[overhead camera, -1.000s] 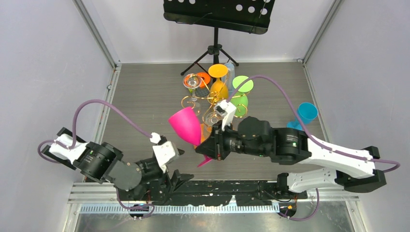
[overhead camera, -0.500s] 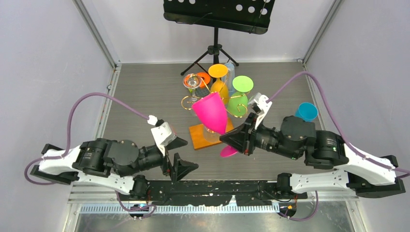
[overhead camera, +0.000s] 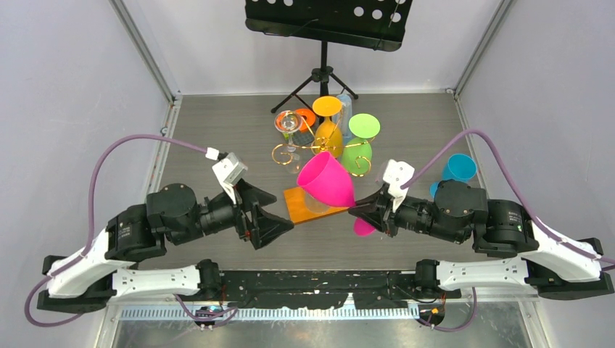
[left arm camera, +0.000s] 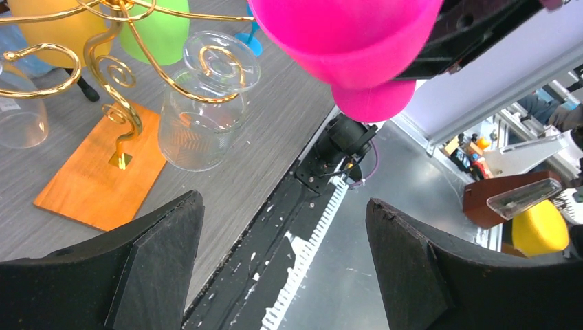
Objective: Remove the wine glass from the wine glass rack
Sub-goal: Place the wine glass at the center of the board.
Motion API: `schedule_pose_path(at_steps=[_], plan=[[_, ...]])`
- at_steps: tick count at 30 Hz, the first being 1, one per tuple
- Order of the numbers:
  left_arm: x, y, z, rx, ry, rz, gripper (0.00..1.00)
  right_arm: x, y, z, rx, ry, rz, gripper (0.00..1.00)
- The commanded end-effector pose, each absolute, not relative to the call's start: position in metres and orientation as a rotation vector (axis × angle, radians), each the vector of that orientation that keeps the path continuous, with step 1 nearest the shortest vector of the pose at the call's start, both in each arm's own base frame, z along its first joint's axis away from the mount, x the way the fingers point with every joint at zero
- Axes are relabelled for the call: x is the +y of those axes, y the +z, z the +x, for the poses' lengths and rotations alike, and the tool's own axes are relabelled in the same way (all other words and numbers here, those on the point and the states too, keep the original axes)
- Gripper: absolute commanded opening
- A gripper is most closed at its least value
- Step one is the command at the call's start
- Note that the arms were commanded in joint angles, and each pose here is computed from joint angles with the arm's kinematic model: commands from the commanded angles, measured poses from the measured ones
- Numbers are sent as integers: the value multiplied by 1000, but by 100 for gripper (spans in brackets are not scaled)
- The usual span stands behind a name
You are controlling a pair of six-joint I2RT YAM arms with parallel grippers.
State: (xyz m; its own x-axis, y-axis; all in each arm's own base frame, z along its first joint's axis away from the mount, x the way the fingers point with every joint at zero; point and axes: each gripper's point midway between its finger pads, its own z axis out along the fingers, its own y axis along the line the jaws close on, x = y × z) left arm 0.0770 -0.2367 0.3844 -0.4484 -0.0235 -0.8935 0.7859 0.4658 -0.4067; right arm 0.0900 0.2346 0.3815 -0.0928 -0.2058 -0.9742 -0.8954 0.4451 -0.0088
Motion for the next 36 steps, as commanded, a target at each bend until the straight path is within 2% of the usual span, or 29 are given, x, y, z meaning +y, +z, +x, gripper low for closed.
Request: schedule_pose_path(at_steps=[1, 16, 36], plan=[[-235, 406, 77, 1766, -1230, 573, 86, 231, 381, 87, 1446, 687, -1162, 6], [-210, 399, 91, 1884, -1312, 345, 85, 254, 368, 82, 1289, 583, -1438, 6], [-213, 366, 89, 2051, -1374, 300, 74, 287, 387, 80, 1206, 610, -1436, 6]])
